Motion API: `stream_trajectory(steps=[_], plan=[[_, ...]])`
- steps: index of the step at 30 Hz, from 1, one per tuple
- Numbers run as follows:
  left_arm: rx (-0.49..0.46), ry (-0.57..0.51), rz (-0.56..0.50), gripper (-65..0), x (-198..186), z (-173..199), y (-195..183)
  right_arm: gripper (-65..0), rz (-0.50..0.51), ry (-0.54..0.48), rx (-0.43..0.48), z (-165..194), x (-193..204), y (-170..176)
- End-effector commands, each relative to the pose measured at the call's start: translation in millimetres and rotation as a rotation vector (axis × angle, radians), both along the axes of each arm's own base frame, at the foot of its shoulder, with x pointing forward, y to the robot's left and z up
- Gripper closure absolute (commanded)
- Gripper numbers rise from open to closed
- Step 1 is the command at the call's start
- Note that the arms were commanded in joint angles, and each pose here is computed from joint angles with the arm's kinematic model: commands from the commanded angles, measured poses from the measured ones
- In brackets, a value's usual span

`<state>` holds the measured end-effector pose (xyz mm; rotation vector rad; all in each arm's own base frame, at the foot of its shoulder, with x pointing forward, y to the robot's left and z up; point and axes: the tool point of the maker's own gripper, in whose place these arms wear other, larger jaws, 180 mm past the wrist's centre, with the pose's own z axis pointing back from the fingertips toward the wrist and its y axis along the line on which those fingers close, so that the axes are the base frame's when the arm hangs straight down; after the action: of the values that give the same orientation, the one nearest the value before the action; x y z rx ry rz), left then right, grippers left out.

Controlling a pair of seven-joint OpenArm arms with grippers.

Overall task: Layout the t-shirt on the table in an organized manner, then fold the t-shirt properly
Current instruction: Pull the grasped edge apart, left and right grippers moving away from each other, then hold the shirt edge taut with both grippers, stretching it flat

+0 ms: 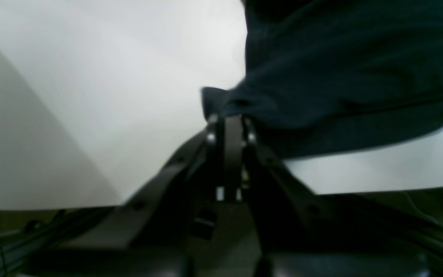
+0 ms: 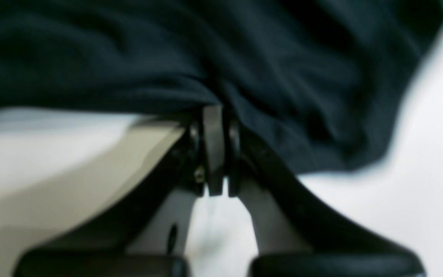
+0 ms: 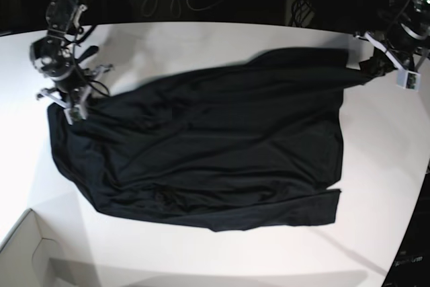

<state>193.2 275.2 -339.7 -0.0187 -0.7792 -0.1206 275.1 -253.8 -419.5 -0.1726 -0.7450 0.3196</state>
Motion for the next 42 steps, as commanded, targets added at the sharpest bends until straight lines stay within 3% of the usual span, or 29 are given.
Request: stream_trajectory(steps=[1, 6, 15, 24, 32, 42], plan=[[0.008, -0.031, -0.007, -0.2, 2, 9, 0, 0.0, -0.018, -0.072, -0.018, 21, 9, -12], [-0.036, -0.004, 0.003, -0.2, -8, -3, -13, 0.0, -0.111, -0.12, -0.092, 48, -7, -50], [-0.127, 0.104, -0.116, -0.2, -31, -32, -65, 0.0, -0.112, -0.069, -0.118, 40, -38, -54], [-0.134, 0.153, -0.127, -0.2, -49, -40, -69, 0.0, -0.164, -0.121, -0.14, 59, -40, -64], [-0.137, 0.15, -0.125, -0.2, -49, -39, -71, 0.0, -0.181, -0.123, -0.105, 54, -40, -55], [-0.133, 0.155, -0.127, -0.2, -50, -40, -70, 0.0, -0.195, -0.007, -0.053, 11, -59, -58]])
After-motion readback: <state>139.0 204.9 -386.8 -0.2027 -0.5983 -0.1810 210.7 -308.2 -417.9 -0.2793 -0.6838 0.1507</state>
